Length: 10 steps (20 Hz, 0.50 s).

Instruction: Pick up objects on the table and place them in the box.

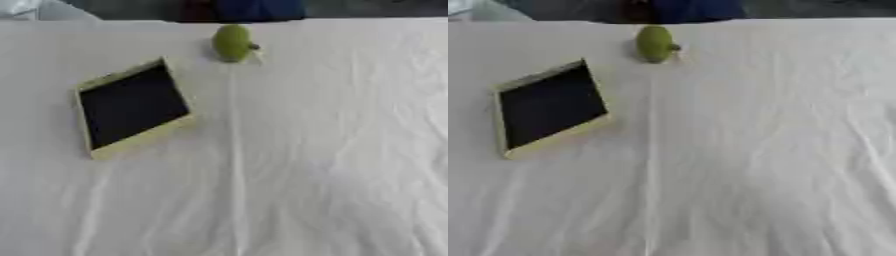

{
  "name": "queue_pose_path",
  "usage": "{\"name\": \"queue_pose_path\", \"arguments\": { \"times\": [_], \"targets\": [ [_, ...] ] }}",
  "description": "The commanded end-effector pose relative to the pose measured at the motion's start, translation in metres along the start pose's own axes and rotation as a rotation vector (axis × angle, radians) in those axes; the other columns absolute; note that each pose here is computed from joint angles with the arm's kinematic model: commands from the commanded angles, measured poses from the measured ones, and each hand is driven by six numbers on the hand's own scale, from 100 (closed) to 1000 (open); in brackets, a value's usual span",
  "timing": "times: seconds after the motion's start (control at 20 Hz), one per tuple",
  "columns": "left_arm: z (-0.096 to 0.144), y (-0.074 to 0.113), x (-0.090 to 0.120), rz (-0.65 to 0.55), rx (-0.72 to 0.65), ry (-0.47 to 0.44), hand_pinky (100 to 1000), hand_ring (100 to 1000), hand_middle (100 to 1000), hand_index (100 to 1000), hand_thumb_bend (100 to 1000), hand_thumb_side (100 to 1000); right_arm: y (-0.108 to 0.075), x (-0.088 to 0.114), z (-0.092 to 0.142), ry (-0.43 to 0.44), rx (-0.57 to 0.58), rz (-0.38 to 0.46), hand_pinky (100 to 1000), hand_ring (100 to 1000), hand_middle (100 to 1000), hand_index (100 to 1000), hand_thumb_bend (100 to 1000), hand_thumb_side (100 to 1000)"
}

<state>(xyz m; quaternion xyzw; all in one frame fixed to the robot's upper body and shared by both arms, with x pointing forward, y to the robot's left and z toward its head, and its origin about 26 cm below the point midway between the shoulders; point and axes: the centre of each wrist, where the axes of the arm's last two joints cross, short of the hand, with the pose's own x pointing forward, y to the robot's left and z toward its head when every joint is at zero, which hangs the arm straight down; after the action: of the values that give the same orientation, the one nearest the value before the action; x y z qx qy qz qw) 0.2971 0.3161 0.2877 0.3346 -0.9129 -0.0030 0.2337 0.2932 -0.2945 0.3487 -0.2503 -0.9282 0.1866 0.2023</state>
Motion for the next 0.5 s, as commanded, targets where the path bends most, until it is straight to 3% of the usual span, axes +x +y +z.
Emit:
{"name": "queue_pose_path", "arguments": {
  "times": [0.05, 0.35, 0.5],
  "targets": [
    [-0.006, 0.004, 0.006, -0.001, 0.000, -0.037, 849, 779, 694, 849, 357, 589, -0.007, 0.008, -0.007, -0.032, 0.008, 0.040, 846, 840, 869, 917, 100, 674],
    [-0.006, 0.004, 0.006, 0.000, -0.010, -0.038, 848, 779, 695, 848, 359, 583, -0.013, 0.015, -0.019, -0.022, 0.110, 0.155, 841, 846, 868, 916, 139, 615],
    [-0.005, 0.004, 0.006, -0.001, -0.017, -0.037, 848, 780, 695, 848, 351, 589, -0.014, 0.016, -0.032, -0.016, 0.212, 0.227, 849, 863, 882, 936, 120, 655]
  ]
}}
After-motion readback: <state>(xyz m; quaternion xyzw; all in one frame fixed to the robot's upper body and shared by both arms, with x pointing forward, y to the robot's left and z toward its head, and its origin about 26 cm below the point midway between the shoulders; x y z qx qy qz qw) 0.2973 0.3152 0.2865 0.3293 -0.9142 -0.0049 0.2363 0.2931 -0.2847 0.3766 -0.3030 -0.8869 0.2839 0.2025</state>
